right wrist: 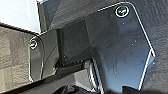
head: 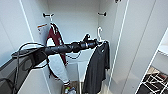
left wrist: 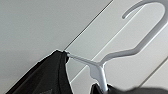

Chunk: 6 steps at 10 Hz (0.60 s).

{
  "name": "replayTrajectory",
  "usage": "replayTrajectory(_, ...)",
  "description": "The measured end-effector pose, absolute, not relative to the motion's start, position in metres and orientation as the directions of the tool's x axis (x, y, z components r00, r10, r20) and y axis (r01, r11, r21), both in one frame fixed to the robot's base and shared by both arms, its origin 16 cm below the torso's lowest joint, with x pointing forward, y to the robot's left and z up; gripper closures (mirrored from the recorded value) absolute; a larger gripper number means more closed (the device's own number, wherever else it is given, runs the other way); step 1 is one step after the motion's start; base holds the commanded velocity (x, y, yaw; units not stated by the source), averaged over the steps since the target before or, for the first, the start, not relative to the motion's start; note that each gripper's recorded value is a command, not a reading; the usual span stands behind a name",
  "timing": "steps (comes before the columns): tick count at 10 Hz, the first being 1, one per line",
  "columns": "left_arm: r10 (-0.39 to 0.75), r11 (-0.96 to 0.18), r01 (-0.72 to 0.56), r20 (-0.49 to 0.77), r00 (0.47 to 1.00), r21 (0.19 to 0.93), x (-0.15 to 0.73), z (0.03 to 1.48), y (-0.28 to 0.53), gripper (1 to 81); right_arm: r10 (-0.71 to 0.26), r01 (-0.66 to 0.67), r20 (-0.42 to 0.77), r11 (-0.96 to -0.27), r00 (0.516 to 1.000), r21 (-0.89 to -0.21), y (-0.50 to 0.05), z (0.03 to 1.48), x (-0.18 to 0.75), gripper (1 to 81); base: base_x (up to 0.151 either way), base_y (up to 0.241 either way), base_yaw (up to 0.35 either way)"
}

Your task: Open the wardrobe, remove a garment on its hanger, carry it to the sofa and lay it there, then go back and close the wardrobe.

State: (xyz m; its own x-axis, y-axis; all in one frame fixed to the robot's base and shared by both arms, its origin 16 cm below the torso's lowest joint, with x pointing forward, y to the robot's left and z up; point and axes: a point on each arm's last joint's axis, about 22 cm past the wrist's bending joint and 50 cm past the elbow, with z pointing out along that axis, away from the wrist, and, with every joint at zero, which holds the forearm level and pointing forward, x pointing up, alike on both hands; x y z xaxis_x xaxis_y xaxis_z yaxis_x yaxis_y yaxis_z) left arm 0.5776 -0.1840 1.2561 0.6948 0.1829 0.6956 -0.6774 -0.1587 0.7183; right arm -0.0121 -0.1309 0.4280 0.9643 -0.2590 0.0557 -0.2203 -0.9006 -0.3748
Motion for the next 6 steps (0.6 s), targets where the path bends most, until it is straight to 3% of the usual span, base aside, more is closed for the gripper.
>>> replayTrajectory(3,0.186,-0.153,-0.678,0.695,0.695,0.719,0.579,1.257,-0.184,81.1,-0.259,-0.220,0.056,-0.900,0.964,-0.375,-0.131,0.428,-0.010,1.0,-0.051,0.000,0.000)
replayTrajectory(6,0.187,-0.155,-0.664,0.681,0.708,0.732,0.579,1.244,-0.185,81.1,-0.262,-0.221,0.059,-0.899,0.963,-0.377,-0.130,0.428,-0.011,1.0,-0.105,0.000,0.000)
